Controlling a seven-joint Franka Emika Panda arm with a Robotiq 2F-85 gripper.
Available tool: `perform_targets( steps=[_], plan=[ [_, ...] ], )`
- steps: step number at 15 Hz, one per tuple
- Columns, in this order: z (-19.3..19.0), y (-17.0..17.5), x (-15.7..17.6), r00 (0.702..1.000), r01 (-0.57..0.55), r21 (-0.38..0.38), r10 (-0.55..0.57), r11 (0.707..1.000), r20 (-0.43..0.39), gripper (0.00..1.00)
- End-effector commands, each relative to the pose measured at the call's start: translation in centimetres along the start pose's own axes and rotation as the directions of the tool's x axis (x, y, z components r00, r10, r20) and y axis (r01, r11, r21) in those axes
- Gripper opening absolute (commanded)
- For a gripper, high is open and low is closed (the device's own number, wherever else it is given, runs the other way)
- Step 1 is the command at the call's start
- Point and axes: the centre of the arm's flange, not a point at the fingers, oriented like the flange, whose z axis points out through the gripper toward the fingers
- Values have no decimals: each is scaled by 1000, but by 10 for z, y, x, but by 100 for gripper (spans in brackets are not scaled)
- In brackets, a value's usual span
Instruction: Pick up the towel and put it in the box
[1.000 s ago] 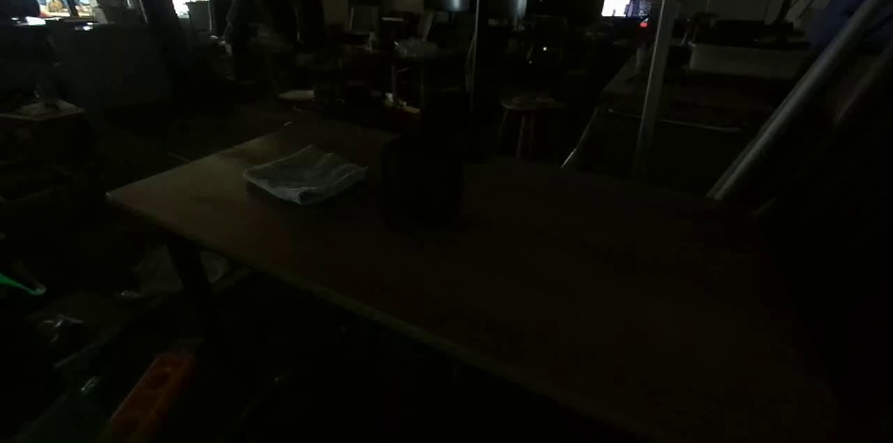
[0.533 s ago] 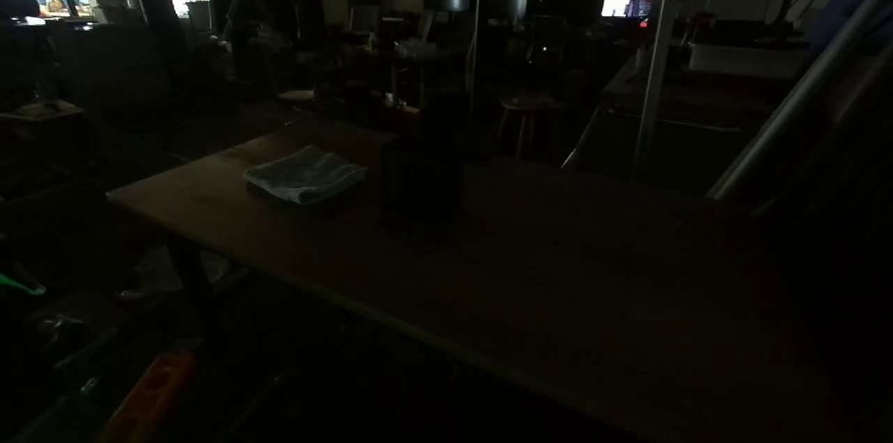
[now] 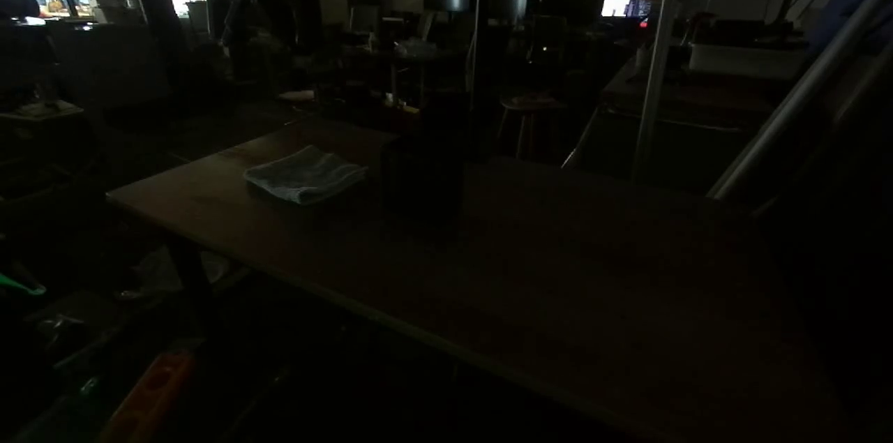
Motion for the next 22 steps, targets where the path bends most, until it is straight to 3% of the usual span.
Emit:
perform_targets(
  steps=[1, 7, 16, 22],
  plan=[
    [-7, -23, 19, 1000, 4, -30, -4, 1000, -22, 100],
    [-19, -76, 63, 997, -10, -59, 5, 998, -79, 100],
    [-31, -148, 158, 980, -18, -21, 13, 1000, -200, 100],
    [-5, -172, 215, 975, 36, -46, -45, 998, -217, 100]
  ],
)
